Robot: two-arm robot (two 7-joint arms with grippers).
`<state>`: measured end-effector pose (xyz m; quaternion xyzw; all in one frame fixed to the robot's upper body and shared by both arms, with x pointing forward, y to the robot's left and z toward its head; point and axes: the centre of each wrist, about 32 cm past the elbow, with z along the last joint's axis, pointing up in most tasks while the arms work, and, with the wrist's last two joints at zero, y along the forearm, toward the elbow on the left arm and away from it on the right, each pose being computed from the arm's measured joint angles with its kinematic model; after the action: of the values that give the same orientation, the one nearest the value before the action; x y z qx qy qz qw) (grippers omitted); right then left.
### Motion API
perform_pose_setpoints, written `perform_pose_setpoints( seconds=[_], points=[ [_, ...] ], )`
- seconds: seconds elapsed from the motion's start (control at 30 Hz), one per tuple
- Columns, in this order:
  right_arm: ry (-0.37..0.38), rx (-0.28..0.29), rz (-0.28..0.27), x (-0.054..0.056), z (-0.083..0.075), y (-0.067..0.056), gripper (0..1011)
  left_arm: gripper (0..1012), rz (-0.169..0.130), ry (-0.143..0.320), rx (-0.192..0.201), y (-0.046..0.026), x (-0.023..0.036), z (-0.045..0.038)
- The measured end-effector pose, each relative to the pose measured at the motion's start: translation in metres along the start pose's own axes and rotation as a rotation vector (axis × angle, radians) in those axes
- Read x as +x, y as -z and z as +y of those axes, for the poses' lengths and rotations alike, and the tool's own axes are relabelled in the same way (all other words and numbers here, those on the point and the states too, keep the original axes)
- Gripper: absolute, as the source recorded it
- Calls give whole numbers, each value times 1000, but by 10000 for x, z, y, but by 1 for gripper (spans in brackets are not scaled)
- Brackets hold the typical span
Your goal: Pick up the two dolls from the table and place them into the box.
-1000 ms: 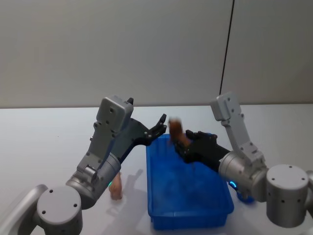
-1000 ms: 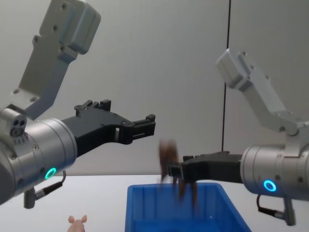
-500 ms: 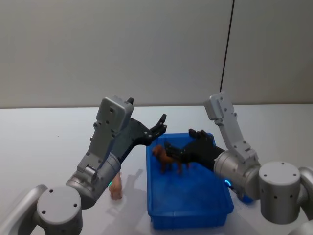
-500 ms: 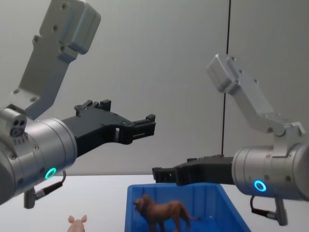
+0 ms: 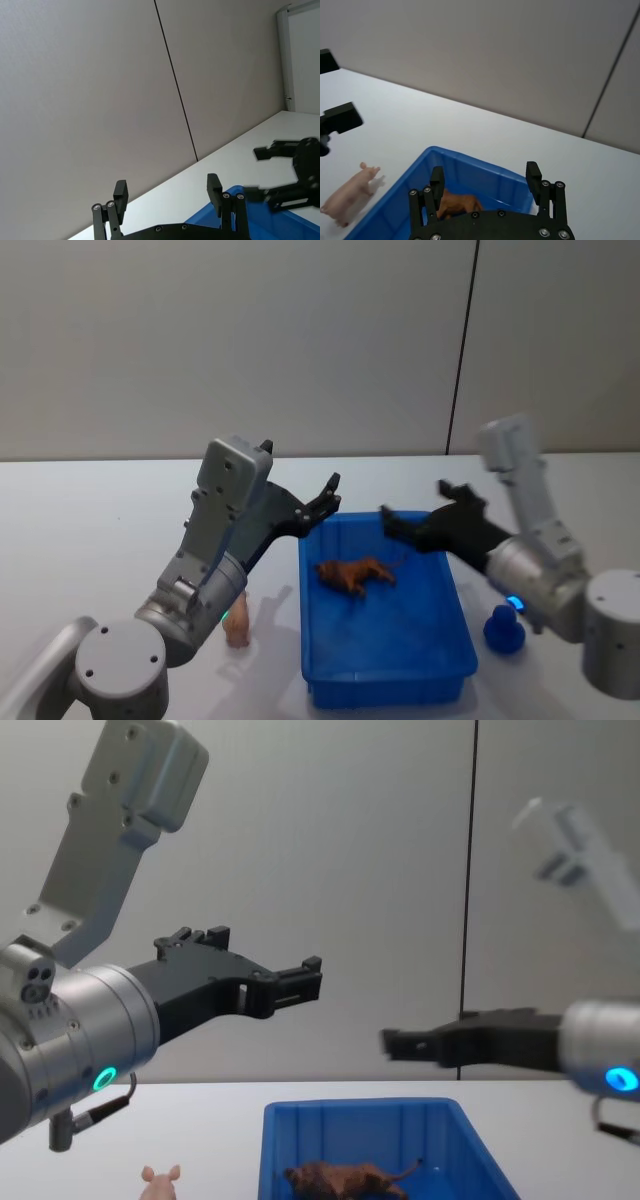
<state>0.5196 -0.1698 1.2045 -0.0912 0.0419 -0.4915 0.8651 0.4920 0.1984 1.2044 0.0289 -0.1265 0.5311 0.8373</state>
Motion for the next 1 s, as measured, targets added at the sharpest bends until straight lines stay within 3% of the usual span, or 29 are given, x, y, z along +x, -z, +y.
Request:
perform_pose_setpoints(
  seconds=[0.1,0.37,0.67,1.0],
  points=[
    [42,16,8,123,-163,25,1001,1001,0,0,0,0,0,0],
    [94,24,35,246,-478,73,1001,1001,0,0,0,0,0,0],
    [87,-23,71,280,-707,162,1001,1001,0,0,0,0,0,0],
    [108,-121,94,273,-895,294,1001,1001,0,0,0,0,0,0]
  ],
)
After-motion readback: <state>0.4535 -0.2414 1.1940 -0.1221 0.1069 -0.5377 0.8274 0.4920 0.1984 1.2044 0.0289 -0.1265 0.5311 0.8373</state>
